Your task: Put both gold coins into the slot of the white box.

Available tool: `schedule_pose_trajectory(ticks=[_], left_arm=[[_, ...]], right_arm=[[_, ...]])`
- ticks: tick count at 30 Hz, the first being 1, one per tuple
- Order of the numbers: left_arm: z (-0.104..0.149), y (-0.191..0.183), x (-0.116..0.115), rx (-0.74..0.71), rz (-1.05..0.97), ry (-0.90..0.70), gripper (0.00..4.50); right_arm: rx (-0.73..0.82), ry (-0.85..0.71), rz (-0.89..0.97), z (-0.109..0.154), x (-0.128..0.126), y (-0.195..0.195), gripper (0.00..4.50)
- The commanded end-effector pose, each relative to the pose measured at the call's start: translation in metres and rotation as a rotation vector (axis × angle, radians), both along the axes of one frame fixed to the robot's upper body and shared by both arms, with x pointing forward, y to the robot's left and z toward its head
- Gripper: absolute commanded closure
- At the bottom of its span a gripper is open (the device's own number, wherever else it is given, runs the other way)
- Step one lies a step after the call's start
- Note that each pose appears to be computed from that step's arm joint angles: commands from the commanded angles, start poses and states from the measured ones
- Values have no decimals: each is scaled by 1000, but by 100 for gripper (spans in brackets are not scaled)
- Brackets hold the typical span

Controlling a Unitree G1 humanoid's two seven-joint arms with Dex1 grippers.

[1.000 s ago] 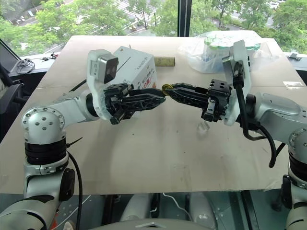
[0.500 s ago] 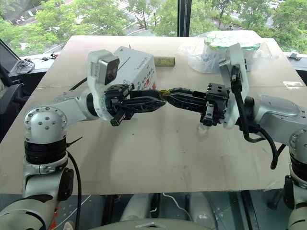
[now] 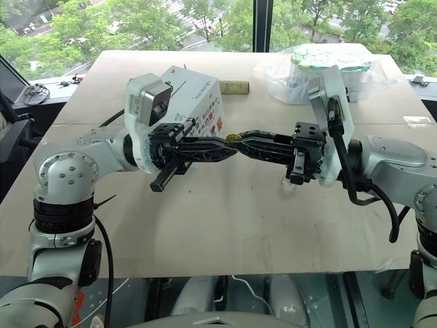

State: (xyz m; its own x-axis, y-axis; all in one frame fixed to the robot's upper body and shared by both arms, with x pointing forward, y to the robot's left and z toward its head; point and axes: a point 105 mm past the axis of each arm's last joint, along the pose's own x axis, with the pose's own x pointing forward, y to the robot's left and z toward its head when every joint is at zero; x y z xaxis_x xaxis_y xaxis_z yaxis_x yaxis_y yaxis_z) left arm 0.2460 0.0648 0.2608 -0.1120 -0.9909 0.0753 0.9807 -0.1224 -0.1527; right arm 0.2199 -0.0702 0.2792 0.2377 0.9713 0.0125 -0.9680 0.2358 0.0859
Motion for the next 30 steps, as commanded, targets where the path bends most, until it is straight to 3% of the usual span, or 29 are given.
schedule_pose_trajectory(ticks=[1, 9, 14, 23, 26, 29, 30], left_arm=[[9, 0, -3, -4, -12, -71, 441], [9, 0, -3, -12, -25, -59, 441], [8, -3, 0, -5, -3, -99, 235], [4, -3, -3, 1, -14, -119, 235], [3, -2, -4, -1, -30, -100, 304], [4, -2, -3, -7, -28, -87, 440], [4, -2, -3, -9, -28, -79, 446]], right_arm=[[6, -6, 62, 2, -12, 4, 450], [16, 3, 69, 3, -13, 4, 450], [14, 4, 73, 3, -14, 4, 450], [14, -1, 68, 3, -13, 4, 450], [12, -3, 67, 3, -13, 4, 450], [10, -5, 69, 3, -13, 5, 450], [9, -8, 69, 3, -13, 6, 450]])
